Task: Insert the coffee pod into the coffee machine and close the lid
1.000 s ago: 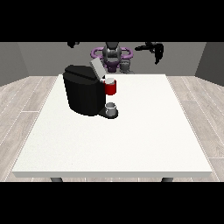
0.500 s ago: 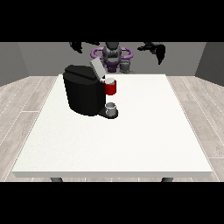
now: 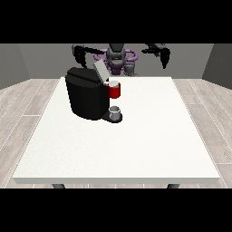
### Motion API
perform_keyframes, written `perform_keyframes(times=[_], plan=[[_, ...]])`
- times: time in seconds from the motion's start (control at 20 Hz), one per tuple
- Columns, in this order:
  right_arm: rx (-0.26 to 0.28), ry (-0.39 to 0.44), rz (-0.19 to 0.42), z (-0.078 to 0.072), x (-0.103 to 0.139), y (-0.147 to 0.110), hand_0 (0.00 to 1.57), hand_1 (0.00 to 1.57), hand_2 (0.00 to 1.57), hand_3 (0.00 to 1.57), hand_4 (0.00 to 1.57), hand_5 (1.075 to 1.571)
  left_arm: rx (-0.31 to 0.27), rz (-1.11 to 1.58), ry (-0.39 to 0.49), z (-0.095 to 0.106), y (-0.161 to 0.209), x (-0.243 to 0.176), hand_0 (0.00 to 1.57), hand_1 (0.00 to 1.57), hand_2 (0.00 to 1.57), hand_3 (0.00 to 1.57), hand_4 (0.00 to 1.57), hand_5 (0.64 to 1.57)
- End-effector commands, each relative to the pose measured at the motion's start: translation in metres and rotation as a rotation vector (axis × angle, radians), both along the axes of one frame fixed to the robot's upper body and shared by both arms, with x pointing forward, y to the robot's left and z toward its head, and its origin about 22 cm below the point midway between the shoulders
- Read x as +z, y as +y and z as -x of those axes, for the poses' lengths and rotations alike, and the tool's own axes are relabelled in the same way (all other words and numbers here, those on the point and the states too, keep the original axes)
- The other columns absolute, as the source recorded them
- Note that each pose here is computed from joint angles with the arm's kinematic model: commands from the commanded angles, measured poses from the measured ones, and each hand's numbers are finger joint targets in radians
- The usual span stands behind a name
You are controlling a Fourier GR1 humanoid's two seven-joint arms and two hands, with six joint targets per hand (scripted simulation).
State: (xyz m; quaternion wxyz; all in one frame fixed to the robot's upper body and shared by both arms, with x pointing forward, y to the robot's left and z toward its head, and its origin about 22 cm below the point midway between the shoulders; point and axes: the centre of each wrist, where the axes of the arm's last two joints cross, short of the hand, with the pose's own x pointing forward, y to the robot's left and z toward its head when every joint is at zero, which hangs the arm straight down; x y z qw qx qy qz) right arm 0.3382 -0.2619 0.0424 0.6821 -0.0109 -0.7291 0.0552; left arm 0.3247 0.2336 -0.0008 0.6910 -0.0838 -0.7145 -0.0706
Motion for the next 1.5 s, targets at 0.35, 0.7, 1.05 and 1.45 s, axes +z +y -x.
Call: perform_keyframes(times=[0.35, 0.7, 1.05, 1.45], plan=[[0.075, -0.032, 0.036, -0.031, 0.021, 0.026, 0.00, 0.00, 0.00, 0.00, 0.00, 1.571, 0.079, -0.029, -0.045, 0.015, 0.007, 0.016, 0.00, 0.00, 0.00, 0.00, 0.00, 1.571], [0.133, -0.019, 0.058, -0.033, 0.017, 0.029, 0.00, 0.00, 0.00, 0.00, 0.00, 1.571, 0.121, -0.016, -0.055, 0.026, 0.039, 0.023, 0.00, 0.00, 0.00, 0.00, 0.00, 1.571], [0.129, -0.088, 0.074, -0.051, 0.032, 0.056, 0.00, 0.00, 0.00, 0.00, 0.00, 1.571, 0.095, -0.052, -0.110, 0.015, 0.033, 0.037, 0.00, 0.00, 0.00, 0.00, 0.00, 1.571], [0.086, -0.141, 0.085, -0.069, 0.055, 0.045, 0.00, 0.00, 0.00, 0.00, 0.00, 1.571, 0.061, -0.069, -0.119, 0.021, 0.010, 0.035, 0.00, 0.00, 0.00, 0.00, 0.00, 1.571]])
